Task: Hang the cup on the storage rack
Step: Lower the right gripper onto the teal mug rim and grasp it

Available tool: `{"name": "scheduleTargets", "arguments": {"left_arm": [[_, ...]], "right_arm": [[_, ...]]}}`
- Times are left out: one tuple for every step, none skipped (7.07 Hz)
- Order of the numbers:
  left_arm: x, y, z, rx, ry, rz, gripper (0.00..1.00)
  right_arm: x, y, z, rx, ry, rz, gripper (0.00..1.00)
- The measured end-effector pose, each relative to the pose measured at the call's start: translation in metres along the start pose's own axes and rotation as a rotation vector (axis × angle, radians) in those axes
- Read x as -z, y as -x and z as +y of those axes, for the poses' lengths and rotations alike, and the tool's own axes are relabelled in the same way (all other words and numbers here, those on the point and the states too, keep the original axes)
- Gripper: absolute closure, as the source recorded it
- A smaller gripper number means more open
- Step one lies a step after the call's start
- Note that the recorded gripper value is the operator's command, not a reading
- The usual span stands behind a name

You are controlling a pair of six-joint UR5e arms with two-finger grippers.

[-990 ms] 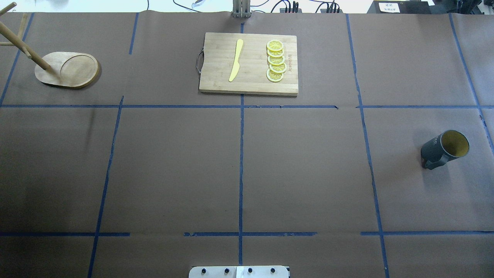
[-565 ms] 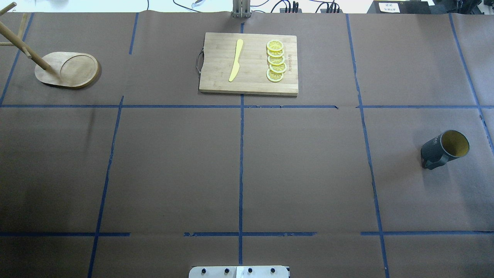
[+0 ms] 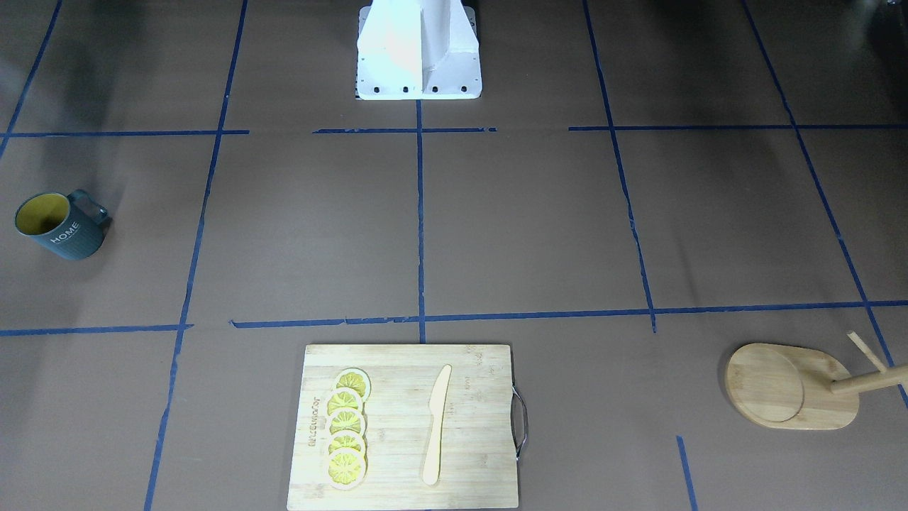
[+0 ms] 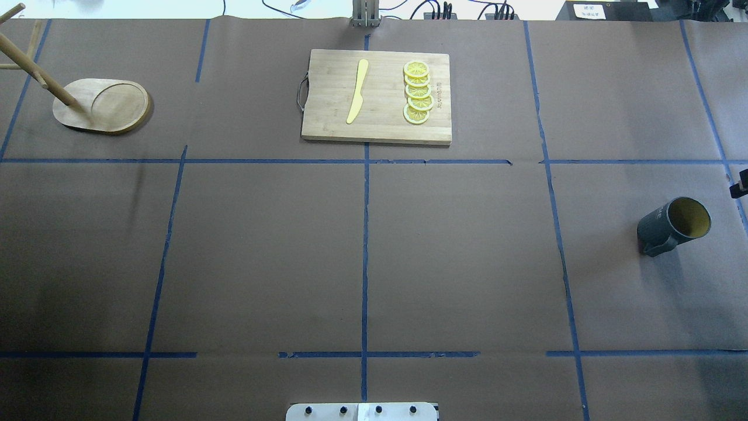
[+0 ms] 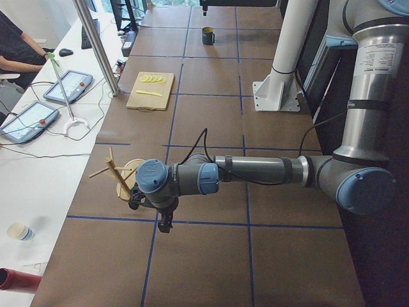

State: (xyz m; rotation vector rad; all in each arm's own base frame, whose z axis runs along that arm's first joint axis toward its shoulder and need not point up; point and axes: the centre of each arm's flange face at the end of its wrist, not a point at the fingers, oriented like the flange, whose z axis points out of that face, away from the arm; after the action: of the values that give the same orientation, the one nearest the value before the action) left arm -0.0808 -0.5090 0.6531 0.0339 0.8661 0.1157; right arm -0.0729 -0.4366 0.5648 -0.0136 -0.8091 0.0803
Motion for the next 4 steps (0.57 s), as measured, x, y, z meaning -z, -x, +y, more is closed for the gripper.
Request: {"name": "scheduleTargets", "arguments": {"left_arm": [[0.001, -0.001, 0.0, -0.001, -0.001, 0.0, 0.0], [0.001, -0.001, -0.001, -0.002, -0.002, -0.001, 0.0], [0.001, -0.001, -0.001, -0.002, -0.002, -0.001, 0.0], [0.002, -0.002, -0.001, -0.003, -0.003, -0.001, 0.0]], "right_arm": [[-0.018, 0.01, 0.005, 0.015, 0.021, 0.015, 0.0], [-0.035, 0.017, 0.005, 0.031, 0.043, 0.023, 0.0], [-0.046, 0.024, -0.002, 0.042, 0.055, 0.025, 0.0], [-0.055, 0.025, -0.008, 0.043, 0.065, 0.029, 0.0]]}}
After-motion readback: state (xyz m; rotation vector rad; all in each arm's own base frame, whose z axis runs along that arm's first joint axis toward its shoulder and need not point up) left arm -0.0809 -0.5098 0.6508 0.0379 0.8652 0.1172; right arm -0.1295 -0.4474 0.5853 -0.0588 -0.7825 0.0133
